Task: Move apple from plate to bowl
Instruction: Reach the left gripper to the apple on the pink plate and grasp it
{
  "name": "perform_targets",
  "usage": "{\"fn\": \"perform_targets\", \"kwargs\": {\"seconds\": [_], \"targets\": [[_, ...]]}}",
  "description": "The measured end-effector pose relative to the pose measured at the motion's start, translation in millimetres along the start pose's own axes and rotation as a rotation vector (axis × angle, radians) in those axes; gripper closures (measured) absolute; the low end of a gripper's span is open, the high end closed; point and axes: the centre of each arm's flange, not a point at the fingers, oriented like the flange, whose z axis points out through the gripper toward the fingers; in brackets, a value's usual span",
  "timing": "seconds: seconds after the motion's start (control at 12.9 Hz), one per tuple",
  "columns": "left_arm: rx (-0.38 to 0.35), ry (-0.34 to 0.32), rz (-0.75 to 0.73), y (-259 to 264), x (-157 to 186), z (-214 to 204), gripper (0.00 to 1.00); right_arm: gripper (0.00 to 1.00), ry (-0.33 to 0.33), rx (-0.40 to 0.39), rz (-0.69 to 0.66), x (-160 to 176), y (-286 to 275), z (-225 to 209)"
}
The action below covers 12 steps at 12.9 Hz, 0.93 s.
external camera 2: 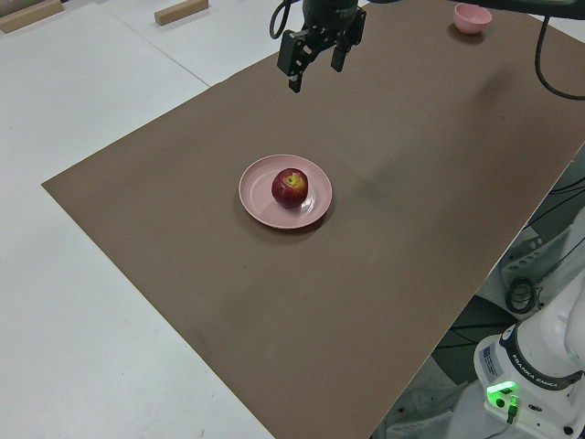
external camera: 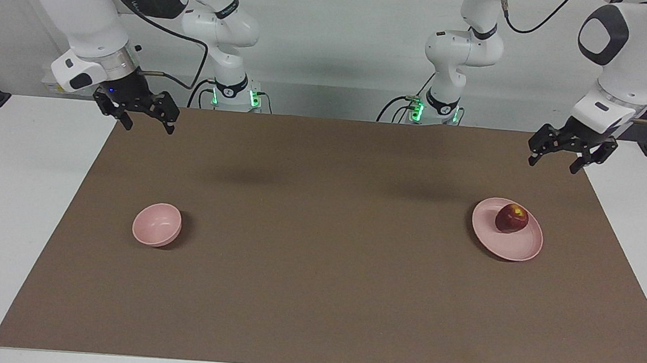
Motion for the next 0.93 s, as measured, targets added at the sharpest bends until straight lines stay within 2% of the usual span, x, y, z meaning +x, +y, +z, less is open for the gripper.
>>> {"fn": "perform_targets", "kwargs": {"seconds": [0.39,0.93], "targets": [[-0.024,0.056,-0.015,-12,-5,68,0.00,0.00,0.000,0.000,0.002,0,1,0],[-0.050,0.029,-0.045,-40,-10,157,0.00,0.00,-0.001,-0.001,0.005,0,3,1]]}}
